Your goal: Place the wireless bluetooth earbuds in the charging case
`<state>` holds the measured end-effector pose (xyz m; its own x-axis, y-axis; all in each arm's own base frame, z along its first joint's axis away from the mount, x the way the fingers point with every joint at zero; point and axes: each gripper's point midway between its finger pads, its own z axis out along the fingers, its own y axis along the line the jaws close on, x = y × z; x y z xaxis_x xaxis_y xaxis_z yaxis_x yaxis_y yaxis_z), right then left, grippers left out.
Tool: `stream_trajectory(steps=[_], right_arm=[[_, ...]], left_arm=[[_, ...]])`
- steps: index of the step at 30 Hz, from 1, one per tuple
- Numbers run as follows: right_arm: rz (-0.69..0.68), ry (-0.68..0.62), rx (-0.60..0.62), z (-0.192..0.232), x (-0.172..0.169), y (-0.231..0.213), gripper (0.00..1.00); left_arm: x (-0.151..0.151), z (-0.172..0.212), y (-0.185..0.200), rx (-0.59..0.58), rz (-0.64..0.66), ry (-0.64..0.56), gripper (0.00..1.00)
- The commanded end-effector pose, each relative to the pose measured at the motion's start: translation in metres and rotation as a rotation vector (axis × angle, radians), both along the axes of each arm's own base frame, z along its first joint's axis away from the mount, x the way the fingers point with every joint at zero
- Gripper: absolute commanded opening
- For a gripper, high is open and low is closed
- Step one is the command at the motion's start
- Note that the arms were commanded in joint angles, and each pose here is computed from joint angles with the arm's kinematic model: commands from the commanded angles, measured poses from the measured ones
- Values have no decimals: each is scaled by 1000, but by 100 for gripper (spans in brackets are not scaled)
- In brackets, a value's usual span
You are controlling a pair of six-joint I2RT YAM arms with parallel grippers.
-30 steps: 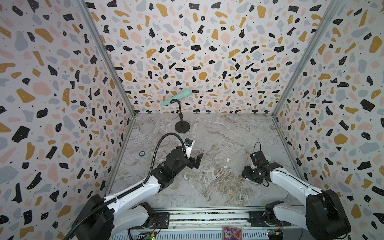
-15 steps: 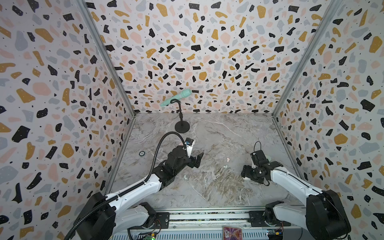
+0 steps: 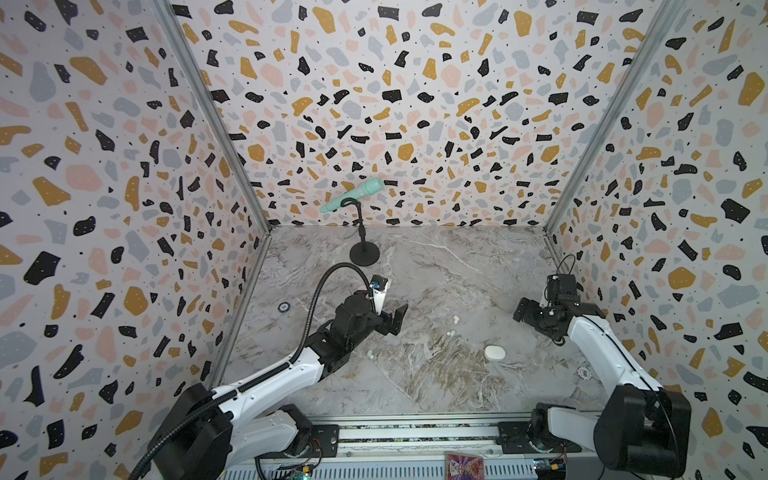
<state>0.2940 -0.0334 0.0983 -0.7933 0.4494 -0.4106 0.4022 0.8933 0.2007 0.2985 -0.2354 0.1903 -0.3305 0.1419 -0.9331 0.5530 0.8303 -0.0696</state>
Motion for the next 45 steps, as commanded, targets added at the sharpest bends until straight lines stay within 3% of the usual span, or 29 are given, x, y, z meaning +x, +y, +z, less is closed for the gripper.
stream_trajectory(steps=[1, 5, 10, 21, 30, 40, 45], right_arm=[[69, -49, -9, 5, 27, -15, 91], [129, 29, -9, -22, 40, -24, 90], [193, 38, -32, -33, 47, -23, 87], [208, 129, -140, -47, 50, -33, 83], [206, 159, -151, -56, 56, -37, 79], [204, 172, -141, -60, 57, -36, 65], [213, 184, -122, -63, 54, -33, 63]], left_arm=[[5, 17, -4, -48, -5, -49, 100], [6, 20, -4, -47, -6, -55, 100], [5, 22, -1, -49, -1, -62, 100], [5, 22, -2, -59, -9, -63, 100], [4, 24, 0, -65, -8, -68, 100], [5, 23, 1, -64, -2, -68, 100], [5, 23, 2, -63, -4, -66, 100]])
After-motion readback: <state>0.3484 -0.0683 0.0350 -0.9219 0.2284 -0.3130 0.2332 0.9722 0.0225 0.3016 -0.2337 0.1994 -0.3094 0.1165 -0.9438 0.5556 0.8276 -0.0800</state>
